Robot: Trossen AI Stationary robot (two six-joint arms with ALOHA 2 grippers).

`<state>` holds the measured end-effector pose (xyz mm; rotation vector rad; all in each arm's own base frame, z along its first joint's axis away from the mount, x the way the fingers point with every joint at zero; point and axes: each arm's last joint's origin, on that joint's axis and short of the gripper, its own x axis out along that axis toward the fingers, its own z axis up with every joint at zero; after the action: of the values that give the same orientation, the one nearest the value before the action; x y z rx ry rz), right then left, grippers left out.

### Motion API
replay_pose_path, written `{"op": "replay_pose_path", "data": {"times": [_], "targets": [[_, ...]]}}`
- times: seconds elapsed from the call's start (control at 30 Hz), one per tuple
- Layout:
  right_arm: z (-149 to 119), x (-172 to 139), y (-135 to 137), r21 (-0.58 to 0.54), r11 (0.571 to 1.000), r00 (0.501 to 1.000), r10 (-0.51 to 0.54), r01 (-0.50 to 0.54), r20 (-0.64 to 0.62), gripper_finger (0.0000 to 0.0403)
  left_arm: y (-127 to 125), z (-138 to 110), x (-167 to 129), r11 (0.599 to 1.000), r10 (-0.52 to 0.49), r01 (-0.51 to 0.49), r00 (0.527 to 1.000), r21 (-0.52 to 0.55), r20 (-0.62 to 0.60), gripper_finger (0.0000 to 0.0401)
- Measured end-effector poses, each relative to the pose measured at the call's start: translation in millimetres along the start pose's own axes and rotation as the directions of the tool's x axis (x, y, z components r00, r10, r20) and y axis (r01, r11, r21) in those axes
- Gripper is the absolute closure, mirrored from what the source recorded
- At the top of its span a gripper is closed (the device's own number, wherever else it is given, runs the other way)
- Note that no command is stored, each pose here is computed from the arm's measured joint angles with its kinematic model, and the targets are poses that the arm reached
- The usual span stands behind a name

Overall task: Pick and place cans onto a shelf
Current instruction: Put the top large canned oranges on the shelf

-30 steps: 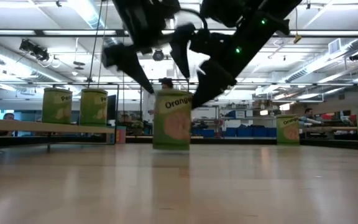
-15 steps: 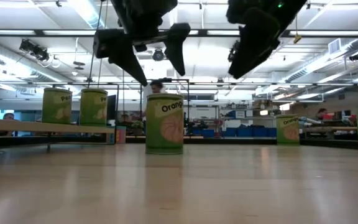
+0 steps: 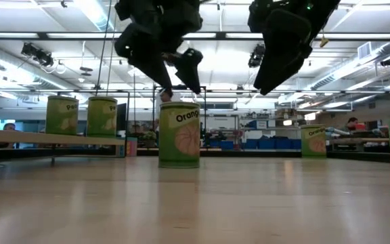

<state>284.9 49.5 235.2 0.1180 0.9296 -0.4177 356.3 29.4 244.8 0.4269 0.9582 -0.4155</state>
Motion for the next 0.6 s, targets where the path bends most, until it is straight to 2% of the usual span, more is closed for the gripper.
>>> {"op": "replay_pose_path", "data": {"times": [0.2,0.27,0.4,0.5,0.6], "targets": [[-2,6,4,0.008,1.0,1.0,0.008,-0.008,-0.023,0.0037,2,0,11,0.998,-0.008,0.008,1.0,-0.059,-0.007,0.0007],[-3,8,4,0.005,1.0,0.999,0.008,-0.008,-0.032,0.0037,-1,-4,15,0.996,-0.038,0.034,0.998,-0.08,-0.046,0.0007],[-3,8,4,0.005,1.0,0.999,0.01,-0.01,-0.031,0.0037,-3,-3,19,0.997,-0.045,0.042,0.998,-0.064,-0.043,0.0007],[-3,8,4,0.003,1.0,0.999,0.008,-0.008,-0.035,0.0037,1,1,21,0.999,-0.013,0.013,1.0,-0.035,-0.006,0.0007],[-3,8,4,0.006,1.0,0.999,0.009,-0.008,-0.033,0.0037,1,0,25,0.998,-0.033,0.033,0.999,-0.044,-0.01,0.0007]]}}
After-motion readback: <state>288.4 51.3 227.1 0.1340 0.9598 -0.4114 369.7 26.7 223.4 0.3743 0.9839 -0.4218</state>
